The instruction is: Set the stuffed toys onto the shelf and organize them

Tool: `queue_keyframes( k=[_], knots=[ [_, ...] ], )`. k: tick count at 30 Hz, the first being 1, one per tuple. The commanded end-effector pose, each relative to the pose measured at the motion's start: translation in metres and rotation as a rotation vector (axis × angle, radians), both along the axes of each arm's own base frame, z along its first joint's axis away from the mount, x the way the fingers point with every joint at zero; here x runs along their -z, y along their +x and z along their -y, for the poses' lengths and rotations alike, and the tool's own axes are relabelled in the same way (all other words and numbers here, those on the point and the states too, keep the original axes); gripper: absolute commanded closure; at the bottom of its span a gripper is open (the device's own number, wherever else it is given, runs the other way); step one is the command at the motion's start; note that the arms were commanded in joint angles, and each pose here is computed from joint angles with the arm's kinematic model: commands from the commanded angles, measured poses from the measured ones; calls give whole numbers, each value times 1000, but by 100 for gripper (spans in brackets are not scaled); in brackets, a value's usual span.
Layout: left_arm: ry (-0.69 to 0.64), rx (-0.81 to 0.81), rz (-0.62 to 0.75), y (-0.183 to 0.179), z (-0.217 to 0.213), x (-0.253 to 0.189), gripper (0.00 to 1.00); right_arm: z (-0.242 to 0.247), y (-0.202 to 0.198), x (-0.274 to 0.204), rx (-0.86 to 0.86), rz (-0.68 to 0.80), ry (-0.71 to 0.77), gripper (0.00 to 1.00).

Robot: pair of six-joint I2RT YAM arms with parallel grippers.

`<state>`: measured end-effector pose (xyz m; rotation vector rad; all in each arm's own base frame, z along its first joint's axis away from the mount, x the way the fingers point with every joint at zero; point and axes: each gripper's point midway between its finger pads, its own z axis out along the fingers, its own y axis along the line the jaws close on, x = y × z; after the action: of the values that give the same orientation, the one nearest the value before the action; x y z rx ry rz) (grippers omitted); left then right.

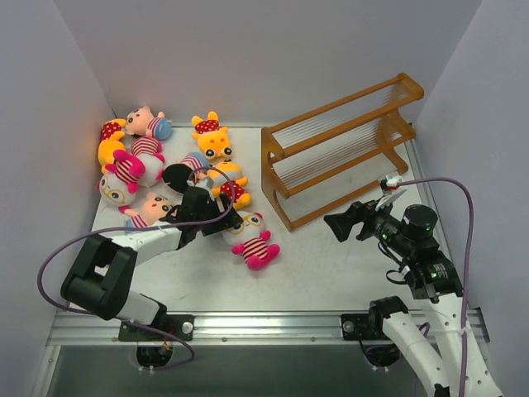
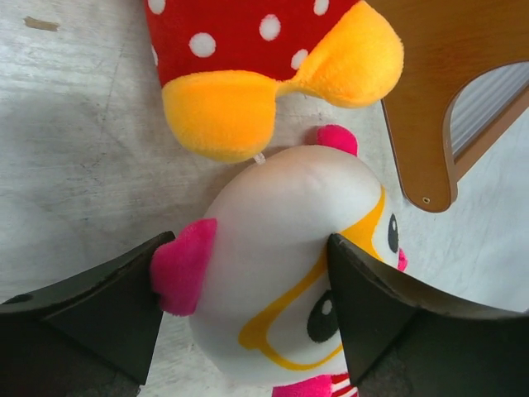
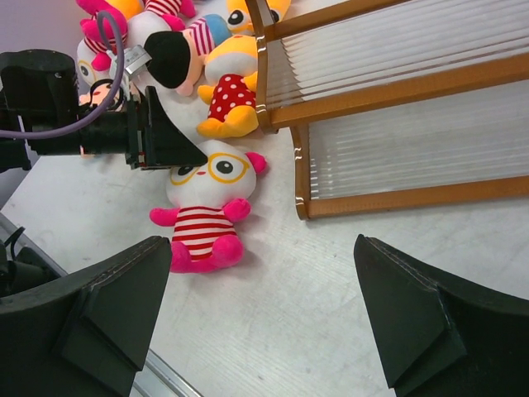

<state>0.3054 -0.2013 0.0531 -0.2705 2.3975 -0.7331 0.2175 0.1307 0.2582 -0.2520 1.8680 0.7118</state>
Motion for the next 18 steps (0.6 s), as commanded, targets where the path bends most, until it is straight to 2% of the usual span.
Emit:
queue_keyframes(
  k=[1,3,4,6,7,8,11,18],
  knots=[
    [-32,22,-22,-9,10,7,20,-10,4,-6,-32,9,62,2],
    [-42,28,-18,-13,13,6,31,-11,3,1,-32,-13,68,2],
    [-50,31,-18,-16,16,5,45,-11,2,4,-34,-24,69,2],
    [-70,32,-7,-20,18,1,56,-12,1,10,-36,-45,79,3],
    [-75,35,-7,-23,20,0,64,-12,0,11,-37,-51,84,3],
    [-89,35,10,-24,21,-7,76,-14,-1,14,-38,-64,94,3],
    [-125,21,39,-31,22,-21,96,-15,-3,24,-41,-91,109,4],
    [-260,-135,130,-40,11,-61,98,-26,-10,59,-54,-198,196,7]
  ],
)
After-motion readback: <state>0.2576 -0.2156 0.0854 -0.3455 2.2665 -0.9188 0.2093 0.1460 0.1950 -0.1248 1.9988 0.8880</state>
